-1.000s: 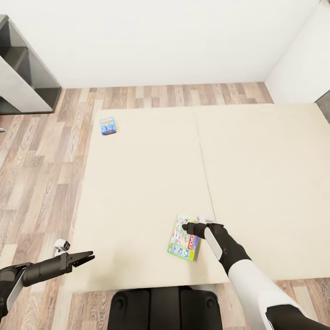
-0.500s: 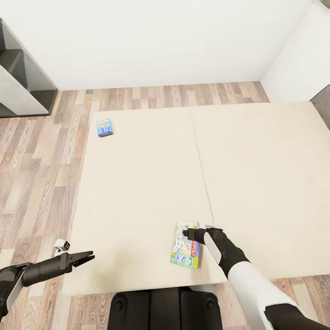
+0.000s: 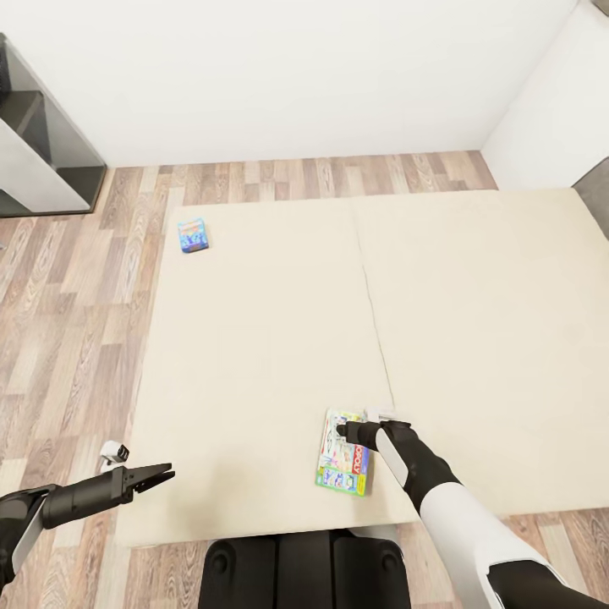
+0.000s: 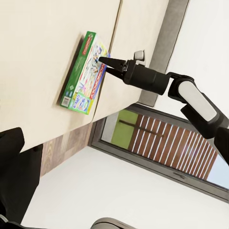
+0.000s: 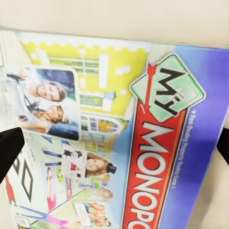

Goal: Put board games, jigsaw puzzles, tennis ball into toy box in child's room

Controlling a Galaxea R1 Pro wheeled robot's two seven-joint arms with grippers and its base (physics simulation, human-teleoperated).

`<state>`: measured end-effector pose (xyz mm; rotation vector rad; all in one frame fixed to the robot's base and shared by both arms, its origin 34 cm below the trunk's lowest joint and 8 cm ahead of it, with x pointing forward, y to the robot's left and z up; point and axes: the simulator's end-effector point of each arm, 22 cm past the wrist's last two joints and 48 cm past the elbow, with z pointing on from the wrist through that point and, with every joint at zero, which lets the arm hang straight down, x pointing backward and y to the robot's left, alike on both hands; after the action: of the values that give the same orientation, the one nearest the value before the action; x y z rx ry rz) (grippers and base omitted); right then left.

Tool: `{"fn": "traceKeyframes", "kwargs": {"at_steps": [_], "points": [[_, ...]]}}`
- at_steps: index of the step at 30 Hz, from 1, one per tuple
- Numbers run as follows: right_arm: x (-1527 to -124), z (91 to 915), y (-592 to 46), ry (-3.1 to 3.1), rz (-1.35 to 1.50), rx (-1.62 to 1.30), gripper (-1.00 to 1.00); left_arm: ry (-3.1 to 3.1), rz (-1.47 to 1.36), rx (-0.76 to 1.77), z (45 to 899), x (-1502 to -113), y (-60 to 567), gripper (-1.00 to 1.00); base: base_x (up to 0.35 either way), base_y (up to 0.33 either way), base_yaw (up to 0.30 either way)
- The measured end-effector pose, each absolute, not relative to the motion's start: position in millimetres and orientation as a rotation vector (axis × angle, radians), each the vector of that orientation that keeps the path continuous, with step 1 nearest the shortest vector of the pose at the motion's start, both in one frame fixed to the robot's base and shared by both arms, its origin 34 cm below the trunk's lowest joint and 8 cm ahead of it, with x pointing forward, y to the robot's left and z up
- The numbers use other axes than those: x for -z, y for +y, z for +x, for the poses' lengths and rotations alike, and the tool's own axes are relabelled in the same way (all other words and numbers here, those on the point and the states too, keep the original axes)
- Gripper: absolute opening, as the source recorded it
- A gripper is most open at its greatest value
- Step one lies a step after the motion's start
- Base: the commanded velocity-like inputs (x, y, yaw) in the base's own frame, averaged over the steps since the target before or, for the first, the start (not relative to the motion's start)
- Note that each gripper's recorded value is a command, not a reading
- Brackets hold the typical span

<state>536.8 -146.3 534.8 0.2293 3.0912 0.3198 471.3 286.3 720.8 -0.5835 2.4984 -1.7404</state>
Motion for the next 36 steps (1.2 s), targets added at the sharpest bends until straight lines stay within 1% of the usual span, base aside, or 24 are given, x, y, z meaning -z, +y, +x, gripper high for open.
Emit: {"fn": "traceKeyframes", "kwargs": {"at_steps": [36], "points": [[-534.8,535.8,-144.4,3.093,0.221,-0.321,1.0,2.5,-0.583,1.741,471.0,-720.7,286.1,1.0,0.0,0.0,0.004]]}}
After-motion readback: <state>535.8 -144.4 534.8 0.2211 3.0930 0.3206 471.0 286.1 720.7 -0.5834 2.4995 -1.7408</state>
